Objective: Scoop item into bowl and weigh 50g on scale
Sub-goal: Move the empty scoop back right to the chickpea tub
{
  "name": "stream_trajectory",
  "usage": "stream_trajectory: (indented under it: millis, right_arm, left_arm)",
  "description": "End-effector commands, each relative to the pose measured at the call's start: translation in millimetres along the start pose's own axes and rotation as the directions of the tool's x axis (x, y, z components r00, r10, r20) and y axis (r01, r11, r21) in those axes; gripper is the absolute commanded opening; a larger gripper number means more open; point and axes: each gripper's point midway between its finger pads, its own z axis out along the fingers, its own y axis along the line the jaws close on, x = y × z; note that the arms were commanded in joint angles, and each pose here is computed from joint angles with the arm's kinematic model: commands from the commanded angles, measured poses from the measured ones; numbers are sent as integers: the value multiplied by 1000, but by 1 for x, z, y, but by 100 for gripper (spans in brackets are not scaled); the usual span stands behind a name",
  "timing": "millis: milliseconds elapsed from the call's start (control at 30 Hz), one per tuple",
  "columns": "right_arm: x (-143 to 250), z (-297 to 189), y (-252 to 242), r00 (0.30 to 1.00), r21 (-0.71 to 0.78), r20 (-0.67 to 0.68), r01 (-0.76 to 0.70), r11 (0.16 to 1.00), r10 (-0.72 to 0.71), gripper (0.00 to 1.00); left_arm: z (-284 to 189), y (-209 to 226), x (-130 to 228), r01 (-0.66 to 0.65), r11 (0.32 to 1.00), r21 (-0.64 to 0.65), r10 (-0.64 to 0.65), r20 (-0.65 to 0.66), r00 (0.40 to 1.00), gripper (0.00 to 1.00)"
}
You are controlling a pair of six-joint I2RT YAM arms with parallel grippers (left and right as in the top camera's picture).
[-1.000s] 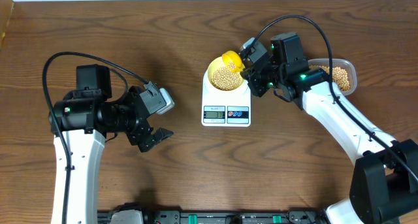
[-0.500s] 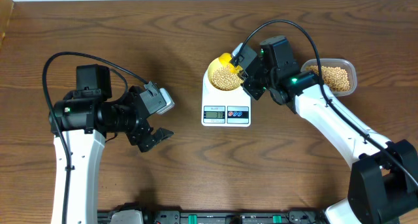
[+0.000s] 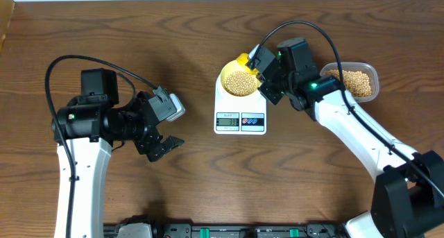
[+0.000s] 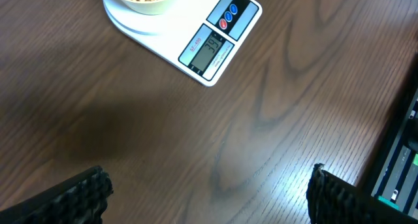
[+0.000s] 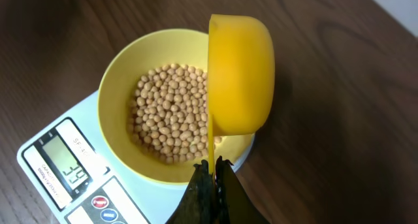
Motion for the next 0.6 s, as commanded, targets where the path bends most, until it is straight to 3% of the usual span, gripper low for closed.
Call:
stream_trajectory:
  millis: [0,300,567]
  right_arm:
    - [-17,-18,-2,998,27,53,27,999,-29,1]
    - [-25,-35,-6,996,46,81,26,999,-30,1]
    - [-10,-31,9,997,2,13,73,997,-73,1]
  left_arm:
    - [1,-2,2,-14,1000,5,14,-7,1000,98]
    - [1,-2,2,-14,1000,5,14,-7,1000,98]
    - [1,-2,2,-14,1000,4,14,-8,1000,98]
